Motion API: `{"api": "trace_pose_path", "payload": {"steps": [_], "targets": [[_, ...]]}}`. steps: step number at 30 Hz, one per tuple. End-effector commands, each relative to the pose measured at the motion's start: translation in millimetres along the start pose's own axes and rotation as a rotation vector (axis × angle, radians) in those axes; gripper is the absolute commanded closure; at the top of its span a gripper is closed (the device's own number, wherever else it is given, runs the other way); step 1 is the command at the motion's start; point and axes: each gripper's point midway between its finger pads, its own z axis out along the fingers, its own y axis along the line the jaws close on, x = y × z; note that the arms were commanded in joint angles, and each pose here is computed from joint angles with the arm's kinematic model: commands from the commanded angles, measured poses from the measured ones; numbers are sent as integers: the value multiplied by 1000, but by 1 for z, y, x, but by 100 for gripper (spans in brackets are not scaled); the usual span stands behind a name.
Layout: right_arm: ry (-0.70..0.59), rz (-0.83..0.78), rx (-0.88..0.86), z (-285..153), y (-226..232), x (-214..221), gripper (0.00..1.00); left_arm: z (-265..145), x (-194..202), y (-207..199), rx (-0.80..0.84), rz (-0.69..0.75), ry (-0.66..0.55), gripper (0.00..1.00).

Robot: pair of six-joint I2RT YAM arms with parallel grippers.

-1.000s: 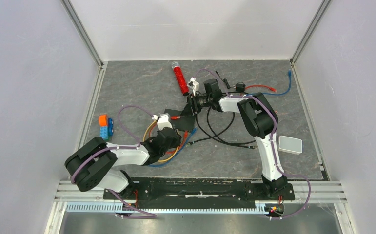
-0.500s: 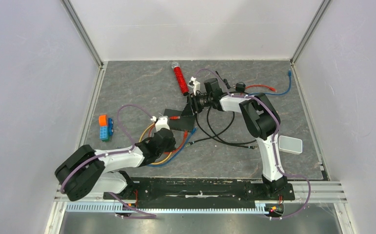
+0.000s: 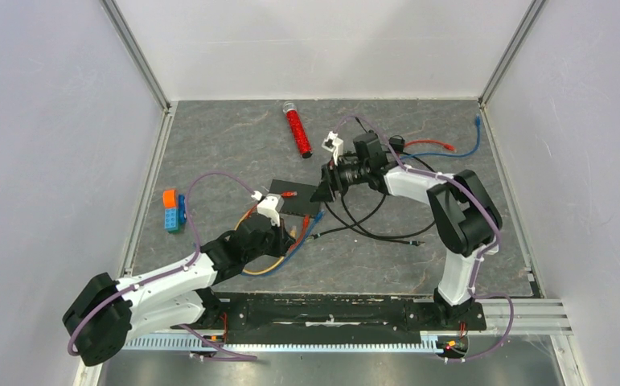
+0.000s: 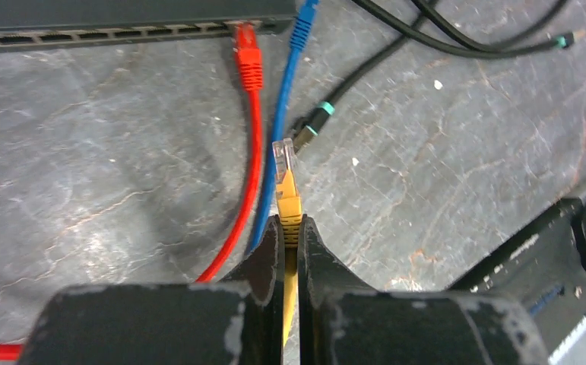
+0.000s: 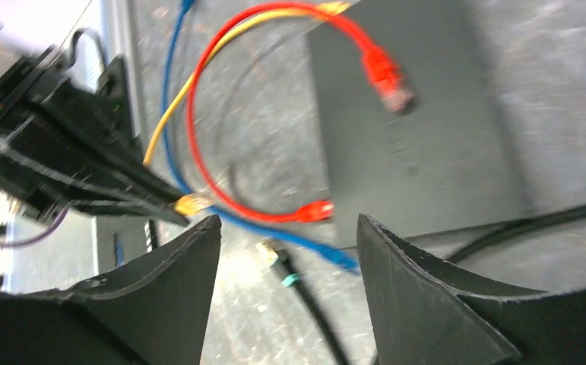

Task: Insert the plug into the switch port
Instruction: Insert the connector into the switch port.

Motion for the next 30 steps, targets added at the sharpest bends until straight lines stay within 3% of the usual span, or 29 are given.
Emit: {"api": "trace_pose_path", "payload": {"steps": [1,8,23,25,28,30], "targets": [[26,-147,-204,2,56,18,33,-4,-4,-31,157,52,33,98],[85,-248,-385,7,100,47,37,-8,-9,-54,264,36,34,98],[114,-252,-464,11,100,60,45,-16,-13,-67,347,16,-2,98],[110,-259,-491,10,103,60,58,-15,-13,-67,349,15,-3,98],[96,-275,-526,6,110,56,86,-13,-12,-63,329,16,-4,98],[86,-280,-524,5,113,51,95,-11,-13,-58,301,16,-11,98]]}}
